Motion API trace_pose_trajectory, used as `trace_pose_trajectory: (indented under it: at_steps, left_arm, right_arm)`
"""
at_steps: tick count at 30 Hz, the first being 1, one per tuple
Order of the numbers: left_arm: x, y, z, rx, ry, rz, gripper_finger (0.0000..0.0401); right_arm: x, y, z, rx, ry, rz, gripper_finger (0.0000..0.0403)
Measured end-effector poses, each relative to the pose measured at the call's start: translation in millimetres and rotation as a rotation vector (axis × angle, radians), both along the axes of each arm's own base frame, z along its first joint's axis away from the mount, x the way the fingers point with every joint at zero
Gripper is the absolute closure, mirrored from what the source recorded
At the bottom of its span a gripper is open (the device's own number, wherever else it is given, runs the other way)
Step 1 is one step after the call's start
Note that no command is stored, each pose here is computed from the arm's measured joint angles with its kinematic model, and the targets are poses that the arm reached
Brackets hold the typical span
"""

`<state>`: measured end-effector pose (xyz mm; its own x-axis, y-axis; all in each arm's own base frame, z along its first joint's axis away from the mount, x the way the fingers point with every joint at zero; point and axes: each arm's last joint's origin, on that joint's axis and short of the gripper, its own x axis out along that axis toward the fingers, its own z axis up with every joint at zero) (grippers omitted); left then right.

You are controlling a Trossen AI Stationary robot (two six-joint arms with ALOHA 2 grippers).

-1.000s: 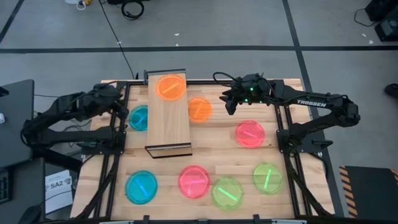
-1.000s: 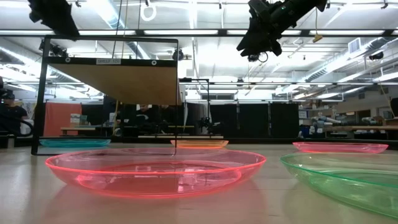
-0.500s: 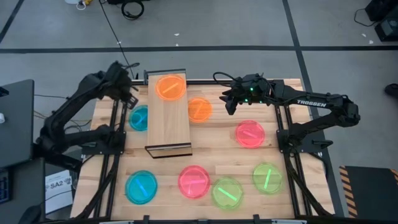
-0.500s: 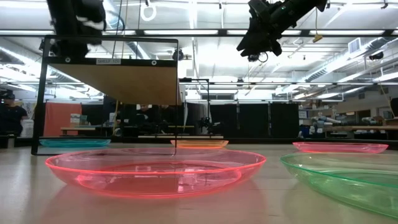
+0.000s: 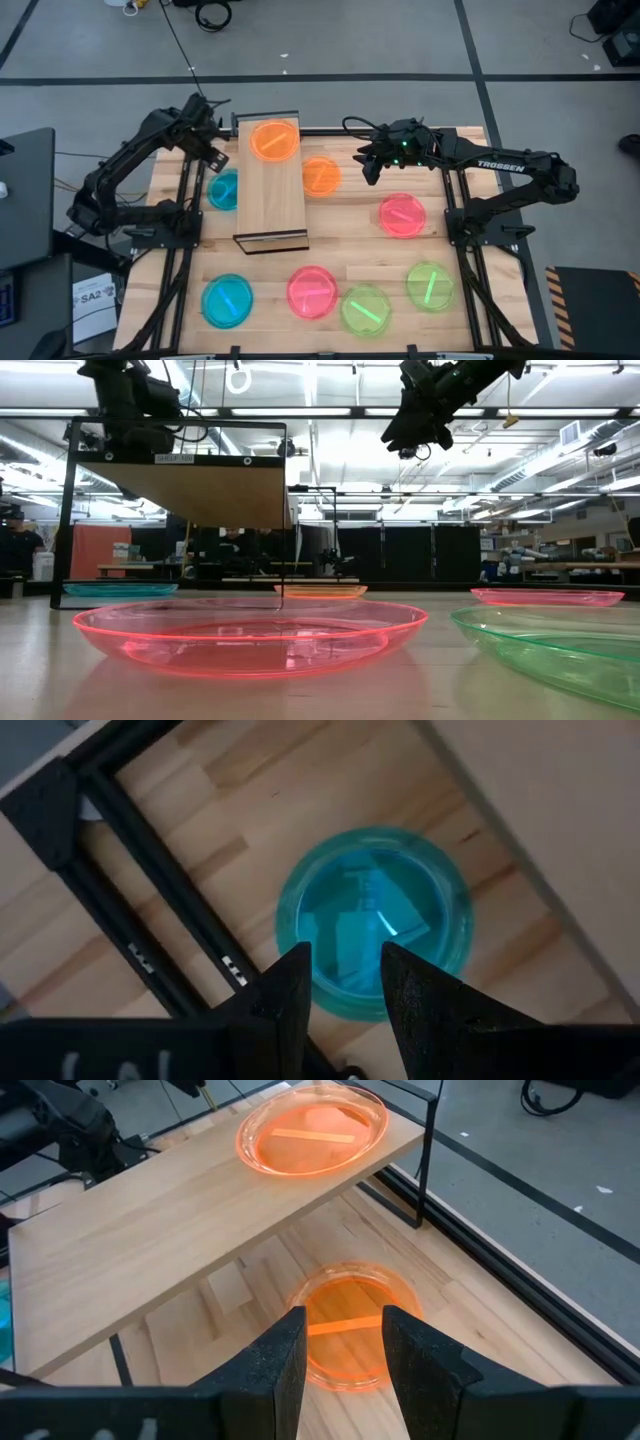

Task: Place and stack plates onto a shelf
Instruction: Put the top blue plate on the shelf

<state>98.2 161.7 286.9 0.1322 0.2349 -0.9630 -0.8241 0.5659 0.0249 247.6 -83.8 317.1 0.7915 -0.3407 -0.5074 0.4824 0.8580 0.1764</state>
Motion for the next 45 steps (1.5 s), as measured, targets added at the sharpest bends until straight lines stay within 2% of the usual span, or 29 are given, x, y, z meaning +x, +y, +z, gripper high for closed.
trace_pose_trajectory:
  at_steps: [10,16,22,25,32,40,45]
  left_arm:
    - [10,16,-18,-0.092,0.027,0.094,0.0271]
    - [12,19,-28,-0.122,0.043,0.102,0.0271]
    - [6,10,-61,-0.183,0.091,0.063,0.0271]
    - [5,9,-73,-0.165,0.082,0.052,0.0271]
    - [6,9,-76,-0.138,0.065,0.072,0.0271]
    - [12,1,-98,-0.051,0.153,0.076,0.0271]
    - [14,0,-101,-0.011,0.176,0.092,0.0271]
  right_arm:
    - [0,1,0,0.001,0.003,0.003,0.0263]
    - [0,1,0,0.001,0.003,0.003,0.0263]
    - [0,1,0,0.001,0.003,0.003,0.0263]
    - [0,1,0,0.001,0.003,0.003,0.0263]
    - [0,1,0,0.001,0.003,0.004,0.0263]
    - [1,4,0,0.001,0.003,0.016,0.0263]
    - [2,6,0,0.001,0.003,0.023,0.0263]
